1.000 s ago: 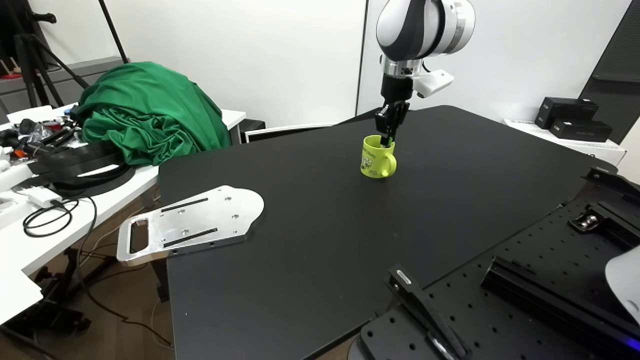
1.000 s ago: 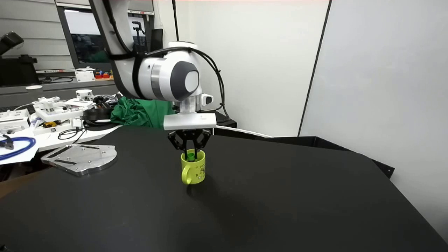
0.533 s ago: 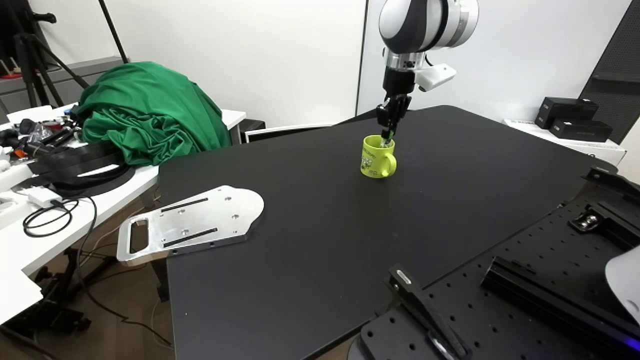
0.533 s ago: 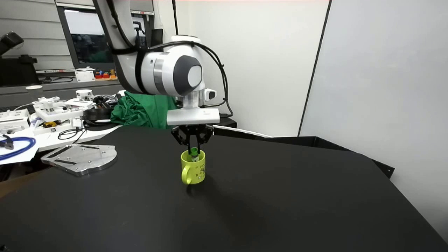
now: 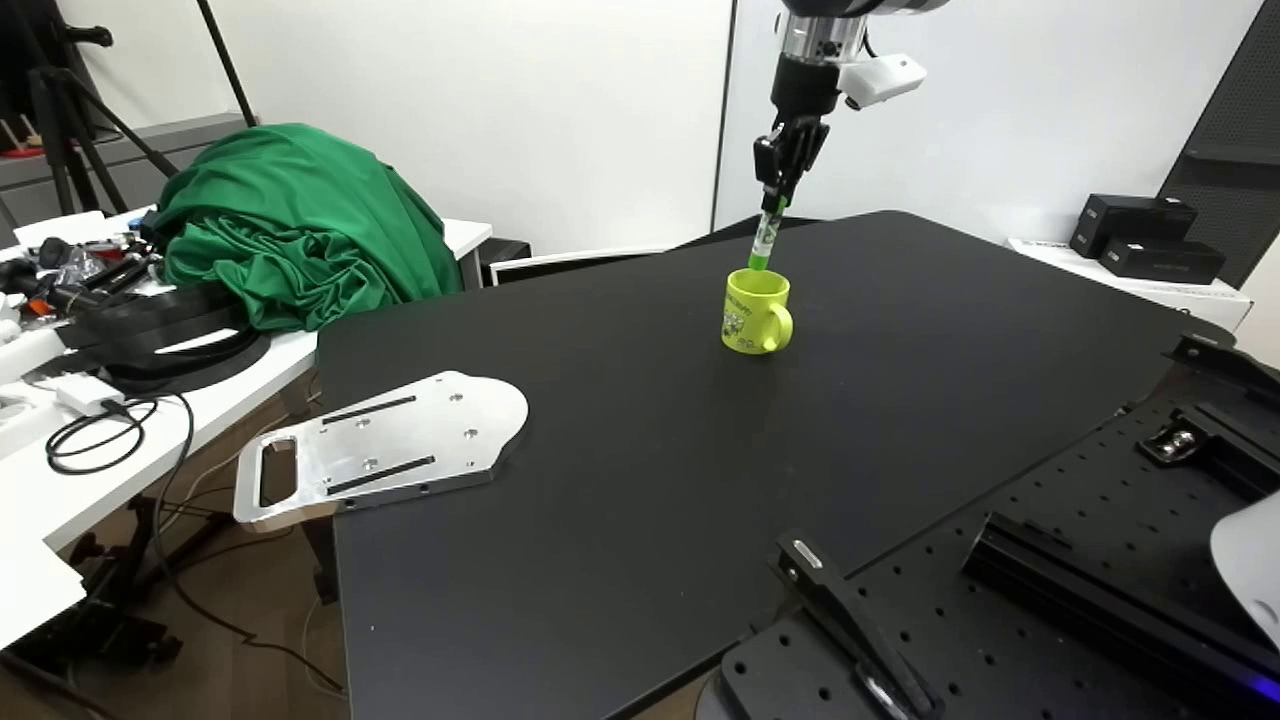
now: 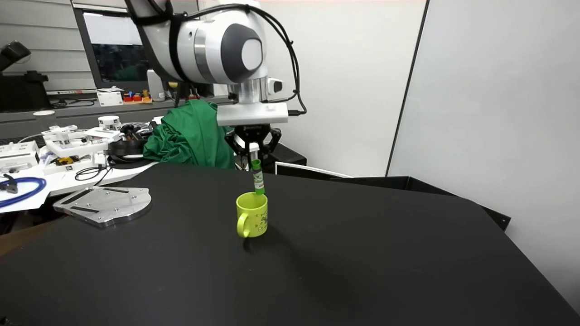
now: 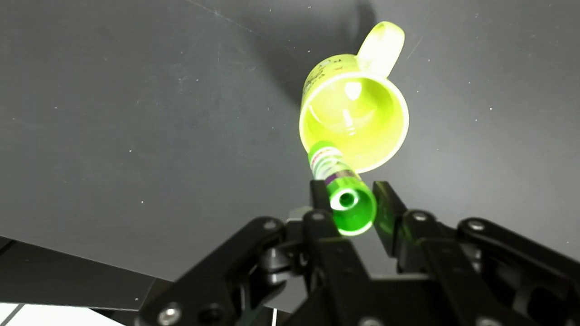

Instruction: Remove and then put back the glue stick in the mug

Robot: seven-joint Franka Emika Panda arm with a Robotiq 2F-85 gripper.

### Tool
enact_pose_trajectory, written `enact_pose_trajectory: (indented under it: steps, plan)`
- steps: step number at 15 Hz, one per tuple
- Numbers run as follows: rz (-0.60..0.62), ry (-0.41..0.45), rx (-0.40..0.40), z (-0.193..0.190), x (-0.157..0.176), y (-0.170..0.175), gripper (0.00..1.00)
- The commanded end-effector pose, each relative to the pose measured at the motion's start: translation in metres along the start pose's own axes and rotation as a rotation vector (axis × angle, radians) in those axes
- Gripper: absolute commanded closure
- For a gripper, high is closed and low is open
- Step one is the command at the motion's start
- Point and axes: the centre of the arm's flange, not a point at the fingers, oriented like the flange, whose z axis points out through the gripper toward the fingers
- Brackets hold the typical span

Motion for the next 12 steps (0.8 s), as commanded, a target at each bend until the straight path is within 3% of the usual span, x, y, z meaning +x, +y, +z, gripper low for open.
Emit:
enact_pose_trajectory:
  steps: [1, 6, 10, 12]
  plan:
    - [0.033, 0.012, 0.007, -0.044, -0.011, 0.012, 0.93]
    - [0.093, -0.018, 0.033, -0.064, -0.023, 0.046, 0.93]
    - [0.145, -0.132, 0.087, -0.044, -0.049, 0.081, 0.93]
    - [0.185, -0.136, 0.037, -0.027, -0.062, 0.1, 0.93]
